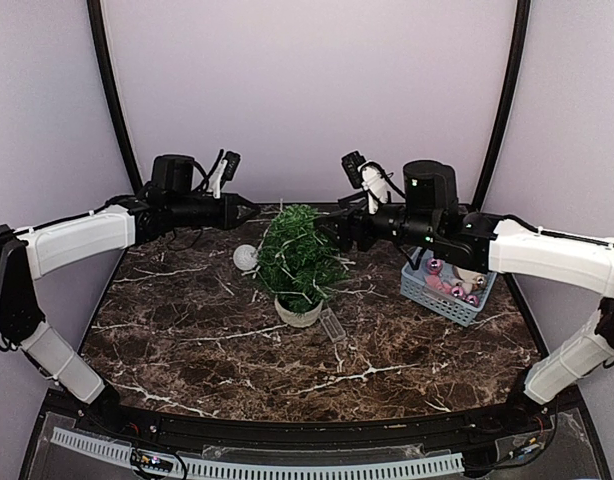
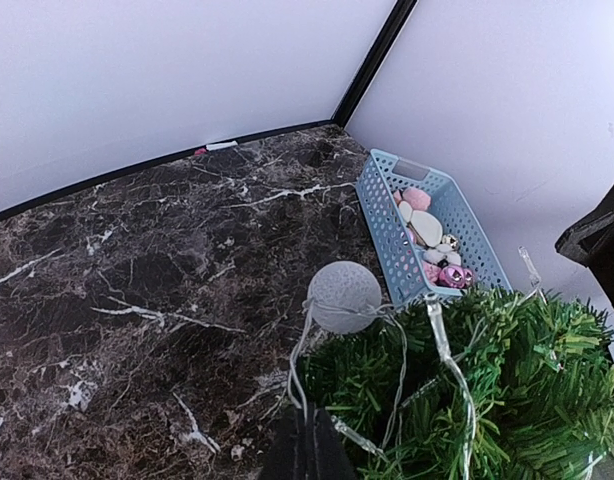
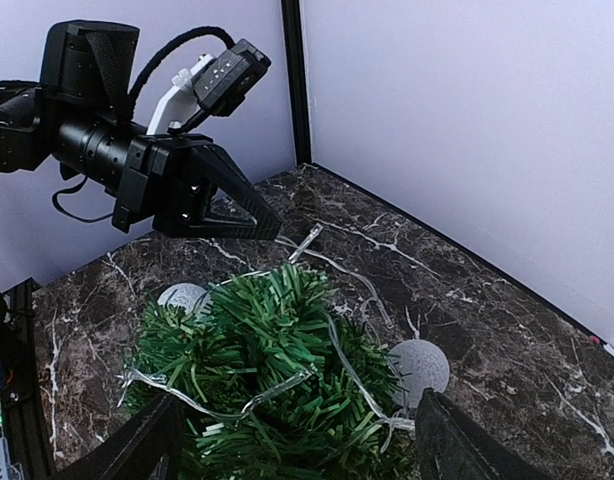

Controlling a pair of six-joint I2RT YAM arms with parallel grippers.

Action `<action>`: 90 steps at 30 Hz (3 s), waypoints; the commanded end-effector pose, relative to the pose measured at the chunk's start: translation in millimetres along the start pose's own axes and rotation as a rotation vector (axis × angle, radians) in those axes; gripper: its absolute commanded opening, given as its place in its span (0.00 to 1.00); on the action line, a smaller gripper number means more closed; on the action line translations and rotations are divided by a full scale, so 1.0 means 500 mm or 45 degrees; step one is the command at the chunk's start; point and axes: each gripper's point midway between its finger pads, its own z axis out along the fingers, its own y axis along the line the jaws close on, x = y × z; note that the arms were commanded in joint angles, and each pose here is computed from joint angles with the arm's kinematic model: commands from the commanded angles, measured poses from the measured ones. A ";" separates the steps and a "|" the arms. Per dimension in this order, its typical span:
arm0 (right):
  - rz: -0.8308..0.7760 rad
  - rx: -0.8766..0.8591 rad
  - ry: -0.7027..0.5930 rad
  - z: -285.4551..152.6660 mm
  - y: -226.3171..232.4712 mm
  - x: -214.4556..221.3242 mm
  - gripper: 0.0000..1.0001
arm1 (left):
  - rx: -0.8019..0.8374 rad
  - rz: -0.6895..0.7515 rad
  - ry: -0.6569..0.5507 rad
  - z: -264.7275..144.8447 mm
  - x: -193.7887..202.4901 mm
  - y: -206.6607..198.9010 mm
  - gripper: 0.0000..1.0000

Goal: Decorate the small christmas tree
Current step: Wrap the side of the string light in the gap of the branches.

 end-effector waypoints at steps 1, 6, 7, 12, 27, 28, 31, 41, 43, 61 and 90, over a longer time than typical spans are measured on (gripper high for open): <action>-0.028 0.035 -0.067 -0.002 -0.002 -0.042 0.81 | 0.021 0.002 -0.048 -0.027 -0.013 -0.017 0.00; -0.025 0.055 -0.067 -0.003 -0.008 -0.040 0.81 | 0.065 -0.012 -0.053 -0.035 -0.013 -0.032 0.00; -0.024 0.060 -0.065 -0.002 -0.009 -0.038 0.81 | 0.078 -0.019 -0.053 -0.037 -0.013 -0.037 0.00; -0.015 0.082 -0.062 0.000 -0.016 -0.039 0.81 | 0.137 -0.035 -0.044 -0.042 -0.007 -0.056 0.01; -0.008 0.103 -0.060 0.013 -0.023 -0.038 0.80 | 0.133 -0.001 0.045 -0.039 0.031 -0.095 0.04; -0.008 0.105 -0.061 0.013 -0.023 -0.038 0.80 | 0.123 -0.008 0.060 -0.038 0.037 -0.093 0.04; -0.006 0.106 -0.062 0.013 -0.023 -0.039 0.80 | 0.106 -0.012 0.073 -0.037 0.045 -0.089 0.04; -0.008 0.111 -0.067 0.014 -0.025 -0.040 0.80 | 0.111 -0.015 0.104 -0.034 0.060 -0.097 0.07; -0.008 0.109 -0.066 0.015 -0.025 -0.039 0.80 | 0.114 -0.012 0.100 -0.038 0.058 -0.101 0.09; -0.011 0.110 -0.075 0.015 -0.024 -0.041 0.80 | 0.091 0.017 0.077 -0.088 0.062 -0.114 0.46; 0.256 0.557 -0.002 -0.187 -0.156 -0.065 0.99 | -0.454 0.089 -0.043 -0.215 -0.015 0.026 0.92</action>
